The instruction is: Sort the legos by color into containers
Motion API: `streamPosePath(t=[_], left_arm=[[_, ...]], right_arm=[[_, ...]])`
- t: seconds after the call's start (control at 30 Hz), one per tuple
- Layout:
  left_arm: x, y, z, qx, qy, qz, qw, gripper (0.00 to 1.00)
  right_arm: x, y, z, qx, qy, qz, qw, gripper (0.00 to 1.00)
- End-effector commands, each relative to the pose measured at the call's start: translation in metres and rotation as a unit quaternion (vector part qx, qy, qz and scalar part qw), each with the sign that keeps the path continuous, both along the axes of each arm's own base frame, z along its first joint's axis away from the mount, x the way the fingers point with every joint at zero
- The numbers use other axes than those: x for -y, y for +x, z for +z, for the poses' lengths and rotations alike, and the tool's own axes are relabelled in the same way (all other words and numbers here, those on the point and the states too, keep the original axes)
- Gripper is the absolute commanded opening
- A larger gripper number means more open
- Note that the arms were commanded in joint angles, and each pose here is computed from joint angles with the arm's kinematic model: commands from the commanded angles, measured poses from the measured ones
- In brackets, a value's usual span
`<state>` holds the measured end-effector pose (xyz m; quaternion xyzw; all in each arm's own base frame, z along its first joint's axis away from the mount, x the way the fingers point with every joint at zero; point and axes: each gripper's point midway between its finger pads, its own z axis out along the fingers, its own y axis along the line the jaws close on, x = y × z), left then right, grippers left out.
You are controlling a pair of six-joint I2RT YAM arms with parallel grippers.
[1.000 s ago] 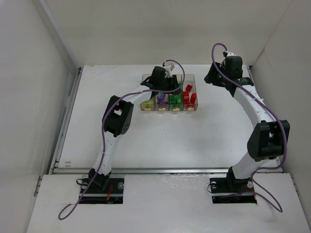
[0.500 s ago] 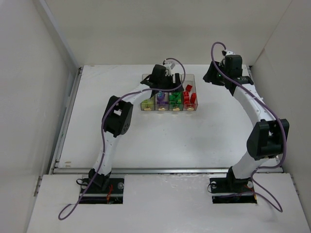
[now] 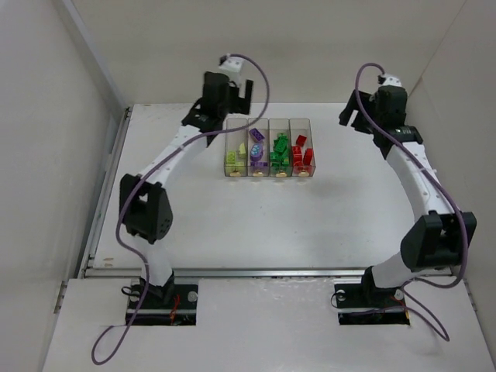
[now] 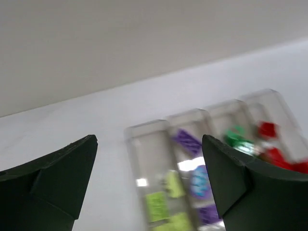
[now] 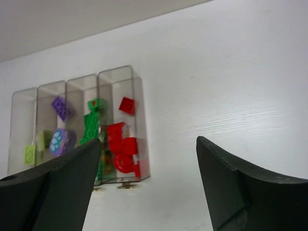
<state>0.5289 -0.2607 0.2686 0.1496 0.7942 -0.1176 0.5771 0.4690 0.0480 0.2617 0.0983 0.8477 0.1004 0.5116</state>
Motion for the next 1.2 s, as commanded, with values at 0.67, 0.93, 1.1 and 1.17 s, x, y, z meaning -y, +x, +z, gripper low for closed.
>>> streamPosePath(t=[0.67, 0.93, 1.1, 1.17], left_arm=[[-0.294, -0.175, -0.038, 0.043, 0.043, 0.334, 0.941, 0.93], [-0.282, -0.190, -0.053, 0.041, 0.003, 0.310, 0.950, 0.91], [-0.281, -0.193, -0.056, 0.036, -0.006, 0.313, 0.949, 0.91], [-0.278, -0.193, -0.054, 0.039, -0.015, 0.306, 0.951, 0.91]], right_arm=[[0.087, -0.143, 0.087, 0.139, 0.012, -0.217, 0.966, 1.00], [0.089, -0.166, 0.094, 0.167, 0.018, -0.221, 0.961, 1.00], [0.089, -0.171, 0.098, 0.182, 0.021, -0.220, 0.958, 1.00], [0.089, -0.173, 0.101, 0.186, 0.022, -0.220, 0.957, 1.00]])
